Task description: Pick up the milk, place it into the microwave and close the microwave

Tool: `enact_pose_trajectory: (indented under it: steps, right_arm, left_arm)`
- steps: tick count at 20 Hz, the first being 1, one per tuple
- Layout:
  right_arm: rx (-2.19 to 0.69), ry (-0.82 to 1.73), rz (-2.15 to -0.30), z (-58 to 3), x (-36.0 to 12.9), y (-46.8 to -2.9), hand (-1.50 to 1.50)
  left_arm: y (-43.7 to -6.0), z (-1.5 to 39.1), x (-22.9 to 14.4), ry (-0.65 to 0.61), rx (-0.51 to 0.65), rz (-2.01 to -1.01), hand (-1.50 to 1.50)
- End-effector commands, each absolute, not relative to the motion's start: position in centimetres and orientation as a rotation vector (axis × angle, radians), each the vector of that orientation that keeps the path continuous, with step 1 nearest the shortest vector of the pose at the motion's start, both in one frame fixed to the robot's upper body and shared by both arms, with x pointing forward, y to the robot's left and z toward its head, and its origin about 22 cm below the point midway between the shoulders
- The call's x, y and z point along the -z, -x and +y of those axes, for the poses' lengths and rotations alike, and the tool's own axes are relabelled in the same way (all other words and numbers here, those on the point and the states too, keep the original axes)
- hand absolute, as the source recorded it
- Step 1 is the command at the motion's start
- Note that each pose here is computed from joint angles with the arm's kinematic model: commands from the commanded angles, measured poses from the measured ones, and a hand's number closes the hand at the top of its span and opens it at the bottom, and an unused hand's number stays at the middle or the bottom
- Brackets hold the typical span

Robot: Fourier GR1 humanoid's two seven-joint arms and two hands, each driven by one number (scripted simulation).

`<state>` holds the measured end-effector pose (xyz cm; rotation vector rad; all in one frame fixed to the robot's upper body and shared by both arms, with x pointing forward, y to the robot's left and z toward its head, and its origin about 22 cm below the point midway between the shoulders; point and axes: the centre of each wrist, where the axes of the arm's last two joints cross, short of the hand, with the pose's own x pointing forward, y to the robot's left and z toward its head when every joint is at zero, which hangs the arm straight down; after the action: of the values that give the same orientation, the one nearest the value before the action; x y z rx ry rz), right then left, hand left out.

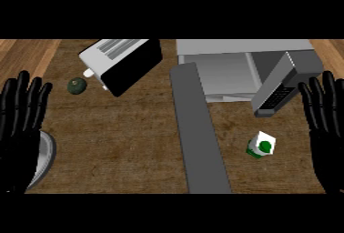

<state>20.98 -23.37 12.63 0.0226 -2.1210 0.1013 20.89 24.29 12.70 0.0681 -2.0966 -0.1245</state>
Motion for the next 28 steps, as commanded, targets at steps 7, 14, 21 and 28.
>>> enact_pose_trajectory:
  steps: [7,14,21,28]
  right_arm:
    - [0.035,-0.052,-1.989,-18.3,-11.8,-20.3,-1.50]
    - [0.064,-0.093,-2.000,-13.4,-11.4,-19.9,-1.50]
    - [0.142,0.093,-1.994,-15.3,-11.1,-20.7,-1.50]
    - [0.153,0.222,-1.941,-15.3,-7.9,-20.6,-1.50]
  left_arm:
    - [-19.6,22.0,-11.2,-0.029,-0.079,-1.968,-1.50]
    - [-16.3,22.3,-9.0,-0.029,-0.111,-1.969,-1.50]
    - [-14.0,23.0,-8.6,-0.031,-0.108,-1.955,-1.50]
    - [-12.4,24.2,-8.8,-0.024,-0.107,-1.962,-1.50]
